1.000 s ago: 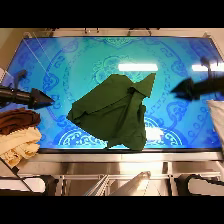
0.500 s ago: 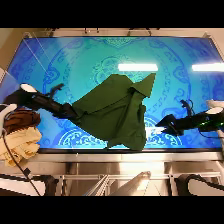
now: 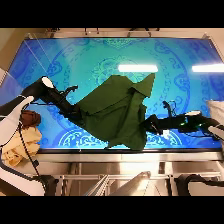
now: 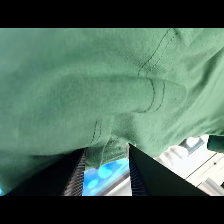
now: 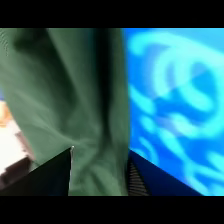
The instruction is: Fold the shirts.
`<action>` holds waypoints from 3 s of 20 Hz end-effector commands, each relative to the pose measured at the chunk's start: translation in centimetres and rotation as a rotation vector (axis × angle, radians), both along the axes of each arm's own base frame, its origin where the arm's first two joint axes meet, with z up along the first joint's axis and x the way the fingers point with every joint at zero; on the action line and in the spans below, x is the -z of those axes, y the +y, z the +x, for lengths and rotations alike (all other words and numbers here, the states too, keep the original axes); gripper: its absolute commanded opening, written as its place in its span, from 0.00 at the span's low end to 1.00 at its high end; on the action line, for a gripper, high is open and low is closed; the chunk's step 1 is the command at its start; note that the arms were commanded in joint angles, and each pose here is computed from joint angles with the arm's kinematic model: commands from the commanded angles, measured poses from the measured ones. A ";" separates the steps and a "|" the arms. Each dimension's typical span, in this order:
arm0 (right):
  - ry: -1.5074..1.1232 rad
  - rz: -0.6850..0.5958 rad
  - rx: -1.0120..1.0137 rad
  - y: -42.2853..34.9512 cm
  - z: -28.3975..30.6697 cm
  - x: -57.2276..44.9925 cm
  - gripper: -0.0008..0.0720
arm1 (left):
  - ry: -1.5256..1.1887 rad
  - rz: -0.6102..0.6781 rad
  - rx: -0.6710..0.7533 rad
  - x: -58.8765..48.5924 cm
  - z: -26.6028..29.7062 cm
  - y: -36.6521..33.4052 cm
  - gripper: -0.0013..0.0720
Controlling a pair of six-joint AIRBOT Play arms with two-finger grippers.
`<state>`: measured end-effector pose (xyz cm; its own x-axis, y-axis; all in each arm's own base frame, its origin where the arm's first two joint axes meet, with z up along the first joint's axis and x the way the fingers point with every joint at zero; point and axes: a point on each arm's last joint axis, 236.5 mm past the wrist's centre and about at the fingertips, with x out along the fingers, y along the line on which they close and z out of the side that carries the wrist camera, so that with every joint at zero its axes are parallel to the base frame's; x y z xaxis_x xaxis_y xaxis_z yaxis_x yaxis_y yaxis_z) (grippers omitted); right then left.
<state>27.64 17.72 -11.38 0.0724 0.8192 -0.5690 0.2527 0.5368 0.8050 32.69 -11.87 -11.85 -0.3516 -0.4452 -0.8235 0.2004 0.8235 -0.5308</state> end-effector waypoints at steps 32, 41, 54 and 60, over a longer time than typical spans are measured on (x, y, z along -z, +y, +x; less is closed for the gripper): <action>-1.581 0.765 0.035 -7.5 -9.3 -59.7 0.04 | -1.431 -1.116 -0.103 -58.4 -6.3 1.2 0.05; -1.337 -0.026 0.183 -8.1 6.2 -48.5 0.04 | -1.583 -0.642 -0.302 -54.8 -1.8 6.1 0.05; -0.891 -0.221 0.250 -11.1 25.6 -21.3 0.82 | -0.757 -0.303 -0.512 -16.8 23.4 10.3 0.90; -0.521 -0.335 0.220 -23.3 17.8 -14.6 0.82 | -0.499 -0.366 -0.539 -18.2 15.5 14.0 0.72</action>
